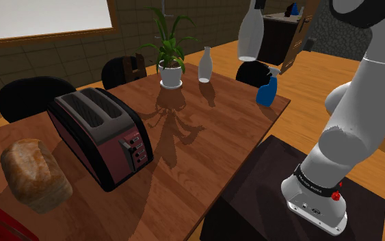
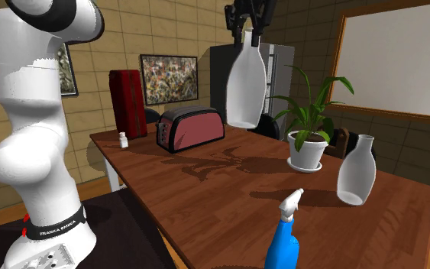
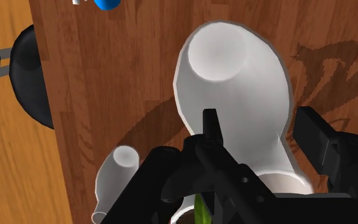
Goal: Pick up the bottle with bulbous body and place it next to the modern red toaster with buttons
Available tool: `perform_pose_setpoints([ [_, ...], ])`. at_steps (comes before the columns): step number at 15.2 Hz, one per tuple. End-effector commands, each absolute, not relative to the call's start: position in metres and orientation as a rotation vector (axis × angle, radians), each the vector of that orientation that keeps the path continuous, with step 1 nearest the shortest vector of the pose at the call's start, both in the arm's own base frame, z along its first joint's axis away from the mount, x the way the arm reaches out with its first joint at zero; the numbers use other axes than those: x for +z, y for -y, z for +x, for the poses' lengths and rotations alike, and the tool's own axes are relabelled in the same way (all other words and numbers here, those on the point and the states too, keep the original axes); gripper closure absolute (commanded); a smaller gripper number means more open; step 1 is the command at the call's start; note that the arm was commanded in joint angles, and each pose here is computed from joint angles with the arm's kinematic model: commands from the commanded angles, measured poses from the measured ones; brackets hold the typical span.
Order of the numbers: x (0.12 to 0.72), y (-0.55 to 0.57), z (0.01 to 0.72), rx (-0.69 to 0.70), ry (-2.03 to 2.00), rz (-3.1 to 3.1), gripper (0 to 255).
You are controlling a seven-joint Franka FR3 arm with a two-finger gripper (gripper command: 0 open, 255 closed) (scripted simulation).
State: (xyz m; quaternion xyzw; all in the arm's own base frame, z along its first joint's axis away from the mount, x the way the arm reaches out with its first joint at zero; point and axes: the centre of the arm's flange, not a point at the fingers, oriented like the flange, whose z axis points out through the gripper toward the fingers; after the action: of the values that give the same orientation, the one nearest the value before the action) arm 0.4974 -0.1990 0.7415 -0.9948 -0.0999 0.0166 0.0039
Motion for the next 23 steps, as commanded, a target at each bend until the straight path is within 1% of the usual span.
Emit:
perform_pose_setpoints([
  [1,0.749,0.200,0.496,0.052,0.313,-3.118,255],
  [23,0.750,-0.081,0.420,0.052,0.313,-3.118,255],
])
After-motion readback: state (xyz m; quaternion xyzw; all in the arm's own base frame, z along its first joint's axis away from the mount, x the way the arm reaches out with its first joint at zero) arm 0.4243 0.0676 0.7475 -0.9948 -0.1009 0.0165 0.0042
